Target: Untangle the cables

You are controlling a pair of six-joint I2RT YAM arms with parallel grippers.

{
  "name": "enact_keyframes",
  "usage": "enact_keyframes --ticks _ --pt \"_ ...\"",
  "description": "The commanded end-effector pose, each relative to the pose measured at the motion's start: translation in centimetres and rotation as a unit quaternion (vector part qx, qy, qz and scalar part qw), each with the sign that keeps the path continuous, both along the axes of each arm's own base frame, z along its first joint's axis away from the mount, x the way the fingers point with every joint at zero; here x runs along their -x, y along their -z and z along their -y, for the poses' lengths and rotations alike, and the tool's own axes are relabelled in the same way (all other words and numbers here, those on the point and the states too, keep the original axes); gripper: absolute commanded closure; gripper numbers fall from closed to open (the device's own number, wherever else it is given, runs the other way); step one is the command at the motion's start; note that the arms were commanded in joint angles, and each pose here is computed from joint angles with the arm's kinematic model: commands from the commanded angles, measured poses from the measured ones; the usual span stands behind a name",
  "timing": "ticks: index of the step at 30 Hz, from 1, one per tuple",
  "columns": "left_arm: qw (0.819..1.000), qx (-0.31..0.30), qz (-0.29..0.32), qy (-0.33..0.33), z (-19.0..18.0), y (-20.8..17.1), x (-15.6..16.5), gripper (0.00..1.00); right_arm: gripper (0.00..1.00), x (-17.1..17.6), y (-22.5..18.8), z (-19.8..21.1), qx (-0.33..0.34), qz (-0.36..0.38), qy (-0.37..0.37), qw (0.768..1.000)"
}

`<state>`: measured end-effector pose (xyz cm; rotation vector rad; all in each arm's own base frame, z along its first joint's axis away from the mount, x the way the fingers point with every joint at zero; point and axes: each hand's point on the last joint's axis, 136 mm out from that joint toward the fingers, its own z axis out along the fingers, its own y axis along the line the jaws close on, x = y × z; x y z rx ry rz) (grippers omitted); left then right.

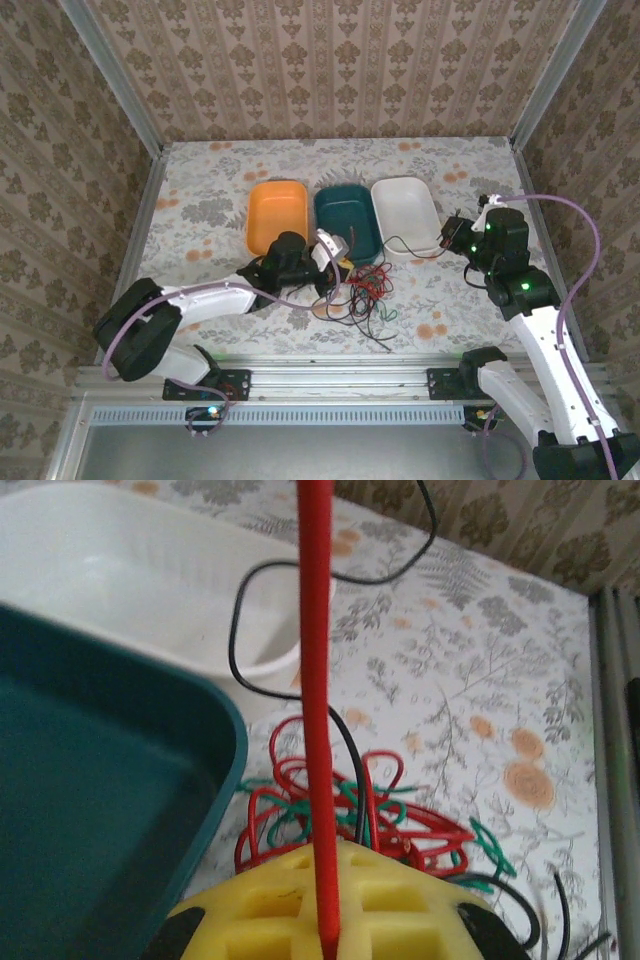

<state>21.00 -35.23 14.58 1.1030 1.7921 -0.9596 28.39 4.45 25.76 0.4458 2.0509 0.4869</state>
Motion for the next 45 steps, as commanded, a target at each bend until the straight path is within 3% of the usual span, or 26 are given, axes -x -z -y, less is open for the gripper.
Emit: enact_keyframes --ticks 1,5,9,16,19,34,45 --pt "0.998 -0.061 0.002 -0.029 -2.2 2.3 -0.1 1.00 1.00 0.0 0.7 1.5 0.008 -0.009 0.041 0.999" --pt "0.990 -0.113 0.012 -0.077 -3.9 4.7 -0.9 1.00 1.00 -0.7 -1.8 -0.2 0.011 0.027 -0.016 0.999" --pt "0.983 -0.152 0.018 -0.098 -4.6 6.9 -1.3 1.00 1.00 -0.9 -7.5 -2.7 0.012 0.109 -0.098 0.989" --pt "0.977 -0.187 0.004 -0.100 -4.7 9.8 -0.9 1.00 1.00 -1.6 -17.7 -4.3 0.027 0.221 -0.146 0.964" --pt "0.974 -0.202 0.000 -0.100 -4.9 10.8 -0.8 1.00 1.00 -1.9 -21.7 -4.5 0.031 0.271 -0.149 0.951" --pt "0.963 -0.239 -0.003 -0.123 -6.4 13.4 -0.3 1.00 1.00 -3.2 -33.9 -5.3 0.029 0.423 -0.155 0.892" --pt "0.960 -0.250 -0.006 -0.127 -6.6 14.2 -0.3 1.00 1.00 -1.9 -39.8 -4.3 0.043 0.492 -0.125 0.861"
